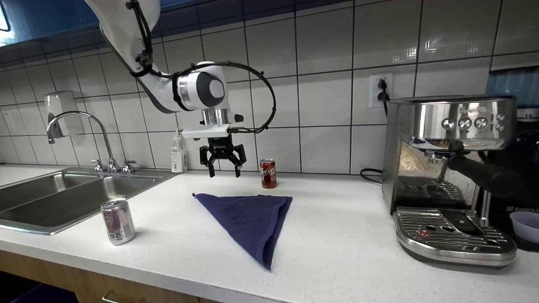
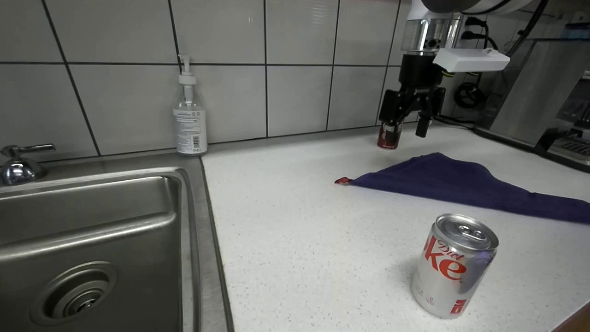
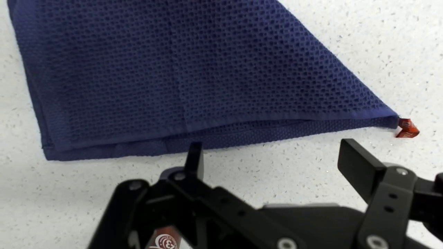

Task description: Fold the blue towel twice in a triangular shape

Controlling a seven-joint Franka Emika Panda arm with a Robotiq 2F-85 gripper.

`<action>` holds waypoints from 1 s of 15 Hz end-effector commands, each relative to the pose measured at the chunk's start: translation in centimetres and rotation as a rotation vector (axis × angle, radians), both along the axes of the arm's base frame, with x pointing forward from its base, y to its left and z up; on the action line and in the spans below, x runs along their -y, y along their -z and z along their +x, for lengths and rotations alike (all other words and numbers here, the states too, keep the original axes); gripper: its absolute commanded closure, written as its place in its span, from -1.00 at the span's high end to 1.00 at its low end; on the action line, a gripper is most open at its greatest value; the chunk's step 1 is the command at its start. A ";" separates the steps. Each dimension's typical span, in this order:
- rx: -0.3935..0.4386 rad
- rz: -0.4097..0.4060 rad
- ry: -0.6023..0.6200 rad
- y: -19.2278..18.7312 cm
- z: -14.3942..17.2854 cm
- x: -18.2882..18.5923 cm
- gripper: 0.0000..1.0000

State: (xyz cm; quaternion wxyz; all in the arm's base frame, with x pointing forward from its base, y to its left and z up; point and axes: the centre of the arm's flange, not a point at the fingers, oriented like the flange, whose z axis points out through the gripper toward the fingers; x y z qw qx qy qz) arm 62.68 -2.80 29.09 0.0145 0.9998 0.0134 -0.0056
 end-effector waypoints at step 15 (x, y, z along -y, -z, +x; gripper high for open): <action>-0.124 -0.010 0.687 1.4 -2.0 -5.0 1.00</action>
